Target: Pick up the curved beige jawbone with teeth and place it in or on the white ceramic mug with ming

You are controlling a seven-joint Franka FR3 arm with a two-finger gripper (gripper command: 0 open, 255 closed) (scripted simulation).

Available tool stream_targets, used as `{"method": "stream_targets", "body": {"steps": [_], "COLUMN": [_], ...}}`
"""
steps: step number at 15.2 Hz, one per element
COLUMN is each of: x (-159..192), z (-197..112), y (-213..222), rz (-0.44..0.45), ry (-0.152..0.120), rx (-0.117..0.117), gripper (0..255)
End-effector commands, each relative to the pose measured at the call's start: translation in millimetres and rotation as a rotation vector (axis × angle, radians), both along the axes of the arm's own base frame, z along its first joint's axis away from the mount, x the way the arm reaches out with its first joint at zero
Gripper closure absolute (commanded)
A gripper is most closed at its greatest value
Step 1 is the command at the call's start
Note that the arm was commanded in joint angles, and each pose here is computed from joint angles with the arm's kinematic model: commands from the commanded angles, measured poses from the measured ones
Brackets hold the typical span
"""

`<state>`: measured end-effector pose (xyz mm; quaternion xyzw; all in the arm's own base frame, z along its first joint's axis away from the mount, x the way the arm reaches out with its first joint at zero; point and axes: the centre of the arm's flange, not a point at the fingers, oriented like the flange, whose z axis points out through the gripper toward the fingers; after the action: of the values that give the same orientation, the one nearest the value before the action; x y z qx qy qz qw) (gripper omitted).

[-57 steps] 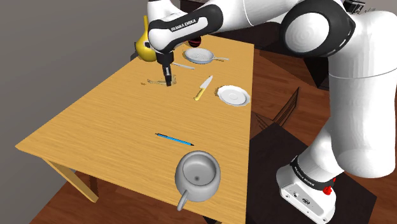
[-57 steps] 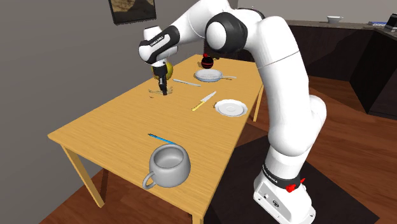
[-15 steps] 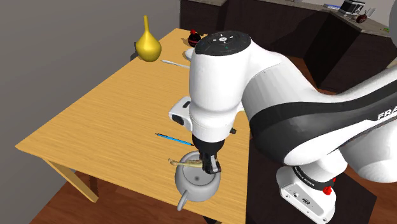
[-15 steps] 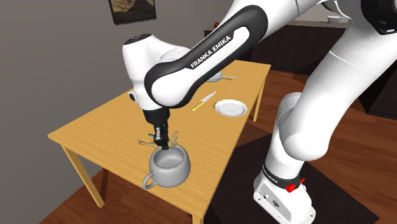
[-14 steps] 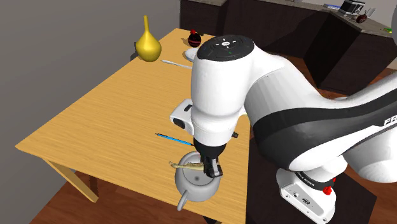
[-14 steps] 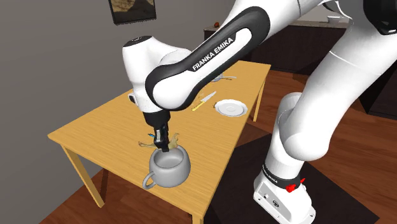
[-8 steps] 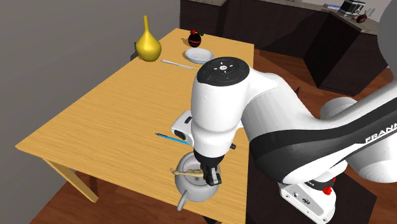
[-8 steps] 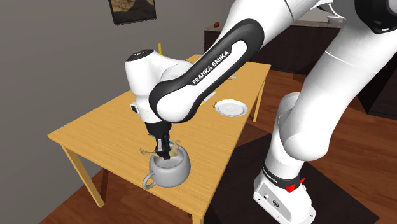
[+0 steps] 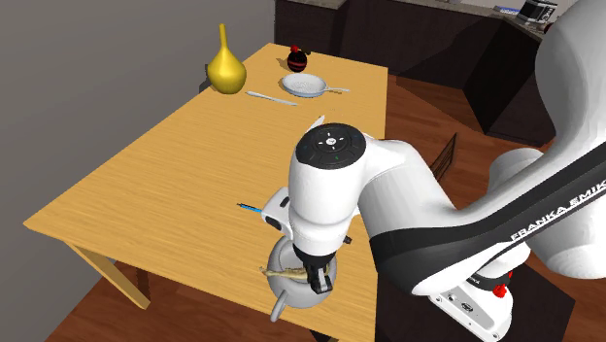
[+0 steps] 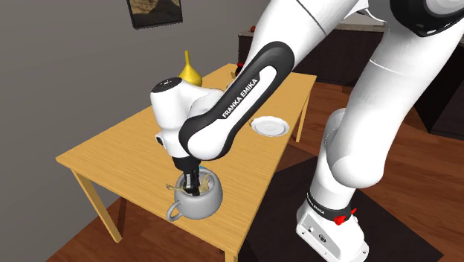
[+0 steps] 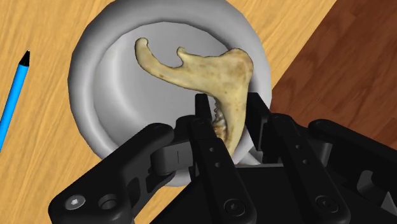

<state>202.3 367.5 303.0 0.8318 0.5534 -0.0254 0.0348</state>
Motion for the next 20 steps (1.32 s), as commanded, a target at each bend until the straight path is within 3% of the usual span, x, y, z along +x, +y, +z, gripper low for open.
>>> {"method": "stream_targets", "body": {"steps": [1, 8, 9, 14, 18, 20], "x": [0, 0, 0, 0, 0, 0], "z": [-6, -6, -7, -6, 43, 43], "y": [0, 0, 0, 0, 4, 4], "rz": [0.0, 0.0, 0.0, 0.0, 0.0, 0.0], "ry": [0.0, 0.0, 0.0, 0.0, 0.0, 0.0], "rx": [0.001, 0.001, 0.001, 0.001, 0.001, 0.001], "gripper": [255, 255, 0, 0, 0, 0]}}
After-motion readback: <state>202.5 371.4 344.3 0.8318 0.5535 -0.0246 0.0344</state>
